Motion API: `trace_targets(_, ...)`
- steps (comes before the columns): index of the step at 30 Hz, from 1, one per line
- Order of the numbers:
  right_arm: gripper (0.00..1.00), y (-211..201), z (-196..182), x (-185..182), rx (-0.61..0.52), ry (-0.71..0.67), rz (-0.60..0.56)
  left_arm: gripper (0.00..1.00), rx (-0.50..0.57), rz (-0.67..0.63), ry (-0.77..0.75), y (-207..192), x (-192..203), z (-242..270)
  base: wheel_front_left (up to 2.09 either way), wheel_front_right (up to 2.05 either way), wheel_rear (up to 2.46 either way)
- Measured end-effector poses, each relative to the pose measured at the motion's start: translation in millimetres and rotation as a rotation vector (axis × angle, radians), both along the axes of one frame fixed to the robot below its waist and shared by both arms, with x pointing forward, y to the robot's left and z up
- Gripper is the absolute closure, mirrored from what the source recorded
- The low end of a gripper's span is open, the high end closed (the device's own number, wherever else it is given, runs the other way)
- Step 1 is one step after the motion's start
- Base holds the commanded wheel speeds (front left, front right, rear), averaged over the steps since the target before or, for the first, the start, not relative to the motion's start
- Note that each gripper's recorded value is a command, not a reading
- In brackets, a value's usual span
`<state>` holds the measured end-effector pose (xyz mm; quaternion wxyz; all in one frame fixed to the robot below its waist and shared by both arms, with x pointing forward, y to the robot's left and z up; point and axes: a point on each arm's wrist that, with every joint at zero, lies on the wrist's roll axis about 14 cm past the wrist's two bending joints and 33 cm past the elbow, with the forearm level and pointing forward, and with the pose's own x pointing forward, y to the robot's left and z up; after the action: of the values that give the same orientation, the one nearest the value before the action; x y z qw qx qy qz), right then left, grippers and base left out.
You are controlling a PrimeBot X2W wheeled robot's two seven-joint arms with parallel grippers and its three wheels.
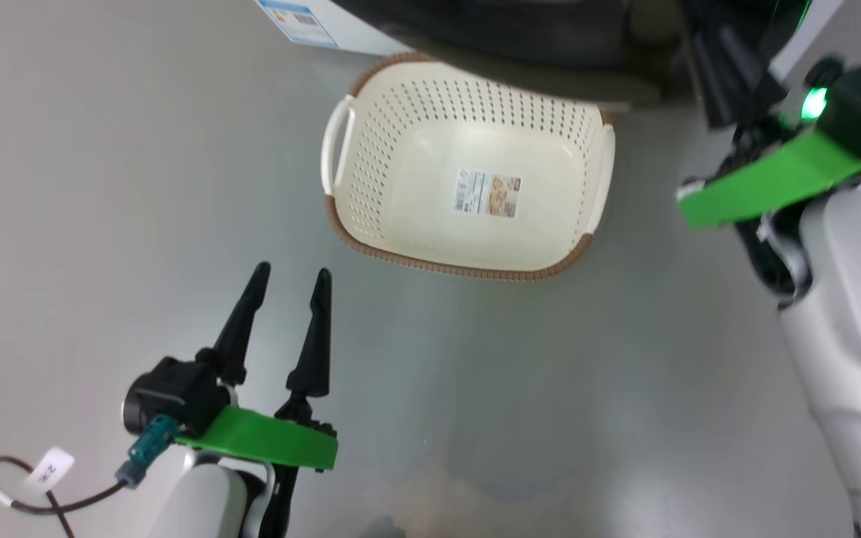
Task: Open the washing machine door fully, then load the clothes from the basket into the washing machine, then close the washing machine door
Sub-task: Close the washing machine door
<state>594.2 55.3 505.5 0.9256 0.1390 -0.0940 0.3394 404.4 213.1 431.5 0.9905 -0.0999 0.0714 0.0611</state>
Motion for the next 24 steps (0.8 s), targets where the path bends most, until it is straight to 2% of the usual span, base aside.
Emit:
trace_targets(5, 1.00, -11, 7, 29, 0.034, -0.024, -0.052, 0.00, -0.006, -0.050, 0.019, -13, 17, -13, 0.00, 0.00, 0.00)
trace_targets(10, 1.00, -21, 10, 56, 0.124, -0.002, -0.096, 0.00, -0.013, -0.096, 0.033, -25, 33, -25, 0.00, 0.00, 0.00)
trace_targets(15, 1.00, -35, 12, 82, 0.140, -0.025, -0.141, 0.00, -0.026, -0.130, 0.041, -34, 48, -37, 0.00, 0.00, 0.00)
trace_targets(24, 1.00, -34, 4, 93, 0.172, -0.021, -0.130, 0.00, -0.047, -0.167, 0.076, -48, 58, -60, 0.00, 0.00, 0.00)
